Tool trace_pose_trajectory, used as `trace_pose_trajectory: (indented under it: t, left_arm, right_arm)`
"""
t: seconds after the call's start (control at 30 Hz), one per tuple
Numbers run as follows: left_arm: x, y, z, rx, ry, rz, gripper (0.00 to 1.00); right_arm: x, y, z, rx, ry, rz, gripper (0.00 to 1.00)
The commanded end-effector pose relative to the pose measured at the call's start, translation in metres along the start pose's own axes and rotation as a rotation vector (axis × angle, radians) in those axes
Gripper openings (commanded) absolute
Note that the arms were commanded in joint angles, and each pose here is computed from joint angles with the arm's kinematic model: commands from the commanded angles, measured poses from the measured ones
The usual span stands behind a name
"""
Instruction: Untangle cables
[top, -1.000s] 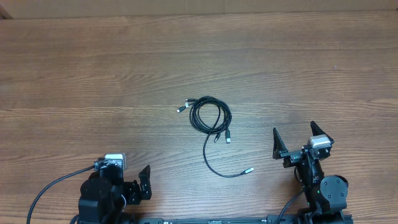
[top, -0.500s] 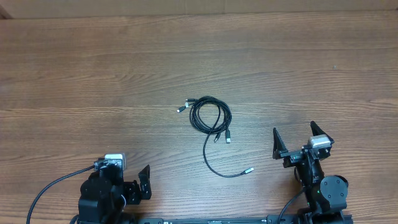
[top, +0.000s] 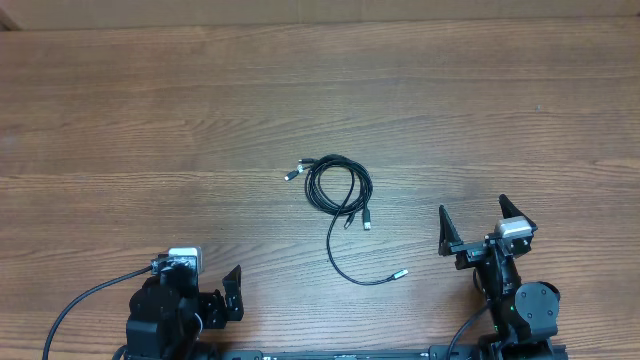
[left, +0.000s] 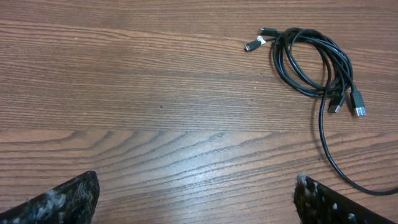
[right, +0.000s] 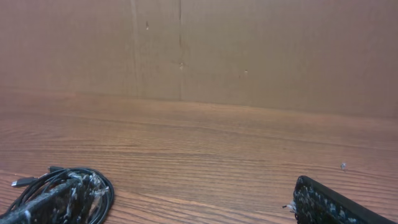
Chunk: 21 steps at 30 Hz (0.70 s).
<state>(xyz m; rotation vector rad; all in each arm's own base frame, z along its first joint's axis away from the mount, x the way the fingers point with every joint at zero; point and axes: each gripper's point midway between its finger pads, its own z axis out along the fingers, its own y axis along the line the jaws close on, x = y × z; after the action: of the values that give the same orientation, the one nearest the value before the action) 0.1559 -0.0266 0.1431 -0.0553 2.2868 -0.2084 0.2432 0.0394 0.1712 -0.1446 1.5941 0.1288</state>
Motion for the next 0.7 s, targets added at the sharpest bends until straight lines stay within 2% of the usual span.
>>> trace_pose_trajectory:
  t: [0.0,0.67]
  left_arm:
    - [-0.0046,0.0008,-0.0032,-0.007,-0.013,0.017,0.99]
    - [-0.0097,0.0092,-0.0036,-0.058,-0.036,0.02,0.99]
  right_arm:
    - [0.0023,-0.0009,0.0004,0.004,-0.001,-0.001,1.0]
    - [0.0023,-0.0009,0.0004,0.004,-0.001,-0.001,1.0]
